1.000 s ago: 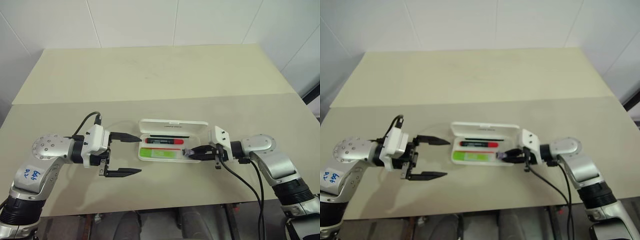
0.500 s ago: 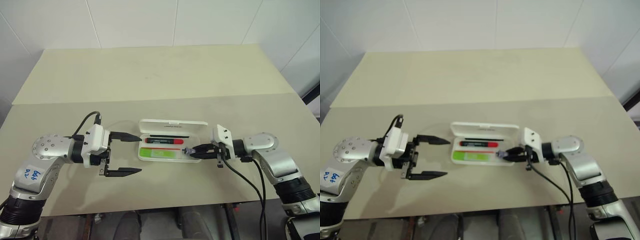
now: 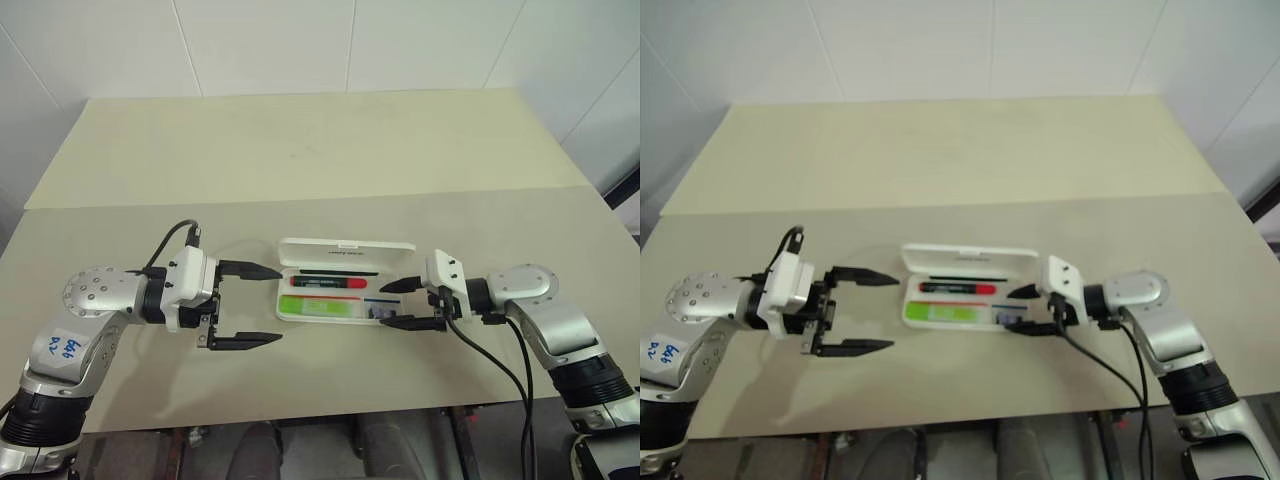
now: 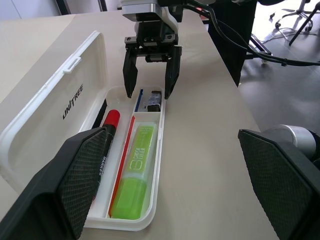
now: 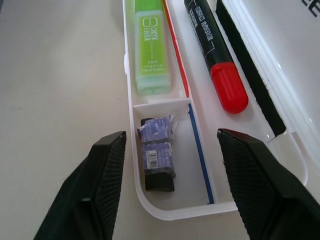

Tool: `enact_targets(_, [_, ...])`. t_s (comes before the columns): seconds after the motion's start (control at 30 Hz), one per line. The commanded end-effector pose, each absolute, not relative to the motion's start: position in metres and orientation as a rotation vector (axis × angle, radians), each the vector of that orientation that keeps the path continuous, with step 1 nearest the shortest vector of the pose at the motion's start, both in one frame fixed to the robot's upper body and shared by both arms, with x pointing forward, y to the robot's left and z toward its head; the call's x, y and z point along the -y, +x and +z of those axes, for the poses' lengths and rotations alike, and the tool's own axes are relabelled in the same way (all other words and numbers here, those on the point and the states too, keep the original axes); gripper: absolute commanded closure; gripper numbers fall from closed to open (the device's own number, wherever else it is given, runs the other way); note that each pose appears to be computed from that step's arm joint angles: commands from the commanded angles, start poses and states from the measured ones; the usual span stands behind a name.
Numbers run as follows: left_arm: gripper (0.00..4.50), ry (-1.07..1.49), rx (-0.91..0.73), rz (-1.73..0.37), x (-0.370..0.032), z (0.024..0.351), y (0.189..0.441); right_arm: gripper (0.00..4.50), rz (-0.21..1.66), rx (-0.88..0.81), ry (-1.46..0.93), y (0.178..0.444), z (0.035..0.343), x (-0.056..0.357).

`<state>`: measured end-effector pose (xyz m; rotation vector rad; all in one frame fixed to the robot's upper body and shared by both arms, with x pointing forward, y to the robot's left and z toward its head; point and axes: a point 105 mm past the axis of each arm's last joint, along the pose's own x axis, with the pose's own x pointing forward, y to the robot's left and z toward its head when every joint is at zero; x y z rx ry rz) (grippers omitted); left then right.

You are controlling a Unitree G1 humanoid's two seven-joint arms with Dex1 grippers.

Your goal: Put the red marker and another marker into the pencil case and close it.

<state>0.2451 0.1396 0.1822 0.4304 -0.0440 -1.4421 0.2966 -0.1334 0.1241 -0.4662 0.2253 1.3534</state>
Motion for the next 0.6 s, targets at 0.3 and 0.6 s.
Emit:
enact_targets(0.3, [0.00, 0.453, 0.053, -1.419, -0.156, 0.186, 0.240, 0.77, 1.349, -0.243, -0.406, 0.245, 0.170, 0.161])
enact_targets(0.6, [0.00, 0.364, 0.096, -1.353, -0.163, 0.195, 0.249, 0.05, 1.160, 0.003, -0.476, 0.247, 0.205, 0.174])
